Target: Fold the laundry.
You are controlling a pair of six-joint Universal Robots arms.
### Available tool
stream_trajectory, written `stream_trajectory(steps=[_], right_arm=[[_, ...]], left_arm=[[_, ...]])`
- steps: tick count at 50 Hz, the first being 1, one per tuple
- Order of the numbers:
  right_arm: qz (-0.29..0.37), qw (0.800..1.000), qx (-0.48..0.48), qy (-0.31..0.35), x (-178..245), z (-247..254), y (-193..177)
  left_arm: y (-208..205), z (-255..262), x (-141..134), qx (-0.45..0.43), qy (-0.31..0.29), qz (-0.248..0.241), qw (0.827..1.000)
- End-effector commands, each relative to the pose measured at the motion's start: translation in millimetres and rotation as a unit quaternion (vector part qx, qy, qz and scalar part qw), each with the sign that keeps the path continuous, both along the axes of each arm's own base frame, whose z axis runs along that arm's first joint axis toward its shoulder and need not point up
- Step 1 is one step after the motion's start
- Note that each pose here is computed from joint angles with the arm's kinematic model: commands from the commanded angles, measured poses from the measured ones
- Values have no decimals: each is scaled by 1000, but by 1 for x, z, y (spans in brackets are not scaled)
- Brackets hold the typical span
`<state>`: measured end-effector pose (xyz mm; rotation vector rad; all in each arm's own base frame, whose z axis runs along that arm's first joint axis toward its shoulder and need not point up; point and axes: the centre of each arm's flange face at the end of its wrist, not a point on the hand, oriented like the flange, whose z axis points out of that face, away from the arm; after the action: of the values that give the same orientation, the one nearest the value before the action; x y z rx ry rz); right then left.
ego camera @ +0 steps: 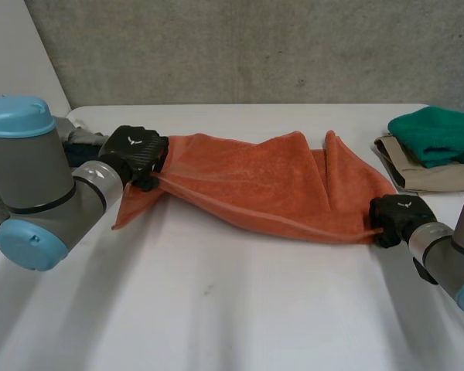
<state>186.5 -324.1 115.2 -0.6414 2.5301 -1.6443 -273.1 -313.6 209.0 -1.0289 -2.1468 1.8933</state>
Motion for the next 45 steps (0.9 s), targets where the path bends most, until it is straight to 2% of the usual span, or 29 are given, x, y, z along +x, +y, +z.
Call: stream_trajectory(steps=[1,7,13,17,22,28,32,36,37,40,41,44,45], right_arm=[[-12,998,-56,-26,-2,12,-7],[-13,996,-80,-42,-7,47,-2],[0,1000,-10,-13,-25,65,10],[37,997,56,47,-35,67,21],[124,971,116,171,-45,71,36],[137,964,99,204,-32,73,19],[126,971,31,200,-13,83,-8],[79,974,-114,182,0,117,-53],[50,967,-184,169,2,139,-71],[12,947,-289,139,4,174,-90],[-8,928,-355,112,5,199,-99],[-31,892,-445,73,7,234,-105],[-40,869,-491,50,8,252,-106]], left_arm=[[7,6,1,11,9,1,1000],[25,15,7,37,3,-1,999],[44,11,21,99,-24,13,995],[55,0,31,153,-58,15,986],[62,-18,33,187,-122,-11,975],[39,-18,23,147,-154,-19,977],[12,2,6,82,-142,-13,986],[-23,49,-11,-37,-94,2,995],[-34,74,-15,-95,-68,5,993],[-48,113,-20,-185,-26,15,982],[-54,137,-22,-243,0,23,970],[-59,171,-21,-320,39,36,946],[-60,187,-19,-356,60,44,931]])
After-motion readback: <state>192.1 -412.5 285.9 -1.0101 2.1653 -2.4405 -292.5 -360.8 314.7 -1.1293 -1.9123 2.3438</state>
